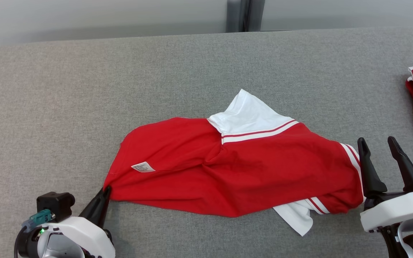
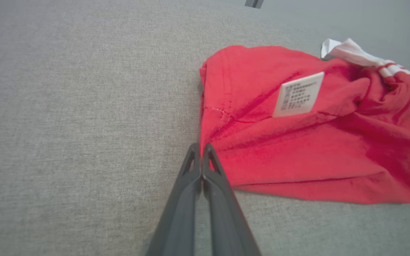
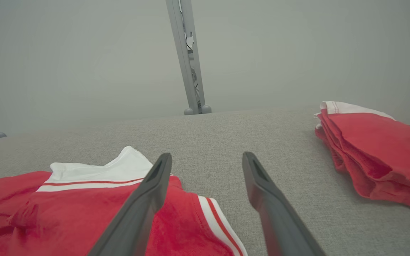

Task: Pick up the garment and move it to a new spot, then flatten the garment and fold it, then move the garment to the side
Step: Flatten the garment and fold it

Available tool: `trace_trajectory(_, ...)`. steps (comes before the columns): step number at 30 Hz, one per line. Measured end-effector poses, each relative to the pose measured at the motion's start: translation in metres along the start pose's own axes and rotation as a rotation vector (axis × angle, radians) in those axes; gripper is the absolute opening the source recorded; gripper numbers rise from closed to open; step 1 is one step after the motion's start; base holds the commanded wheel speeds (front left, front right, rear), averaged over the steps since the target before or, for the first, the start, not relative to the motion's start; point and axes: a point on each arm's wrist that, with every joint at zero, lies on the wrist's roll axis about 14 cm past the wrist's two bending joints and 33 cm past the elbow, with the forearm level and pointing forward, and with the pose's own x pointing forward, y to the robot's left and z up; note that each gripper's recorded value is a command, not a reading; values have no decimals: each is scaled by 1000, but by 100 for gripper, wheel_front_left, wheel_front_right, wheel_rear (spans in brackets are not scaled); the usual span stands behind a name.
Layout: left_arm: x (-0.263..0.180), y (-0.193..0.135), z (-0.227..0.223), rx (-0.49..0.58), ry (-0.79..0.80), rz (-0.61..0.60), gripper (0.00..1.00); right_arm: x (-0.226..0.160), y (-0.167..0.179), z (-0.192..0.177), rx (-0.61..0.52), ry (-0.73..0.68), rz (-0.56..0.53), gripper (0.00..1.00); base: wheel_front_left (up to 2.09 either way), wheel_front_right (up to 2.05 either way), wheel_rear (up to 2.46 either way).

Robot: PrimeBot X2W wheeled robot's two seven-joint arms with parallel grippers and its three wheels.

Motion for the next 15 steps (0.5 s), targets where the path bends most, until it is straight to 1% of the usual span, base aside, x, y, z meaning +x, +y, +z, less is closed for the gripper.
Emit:
trace_trajectory(1, -1, 0, -2, -4, 5, 2, 20, 0, 0, 0, 1, 1, 0, 100, 0, 0, 0)
trace_trajectory(2, -1, -1, -3, -9, 7, 3, 100, 0, 0, -1, 1, 1, 1, 100, 0, 0, 0)
trace_trajectory(5, -1, -3, 7, -23, -52, 10, 100, 1, 1, 0, 1, -1, 3, 100, 0, 0, 0)
trace_trajectory(8, -1, -6, 31, -45, -168, 14, 100, 3, 2, 5, -3, -18, 7, 100, 0, 0, 0)
trace_trajectory(9, -2, -7, 50, -45, -250, 17, 100, 4, 3, 10, -6, -31, 10, 100, 0, 0, 0)
trace_trajectory(15, -15, 4, 109, 25, -473, 64, 100, 5, 9, 22, -27, -60, 25, 100, 0, 0, 0)
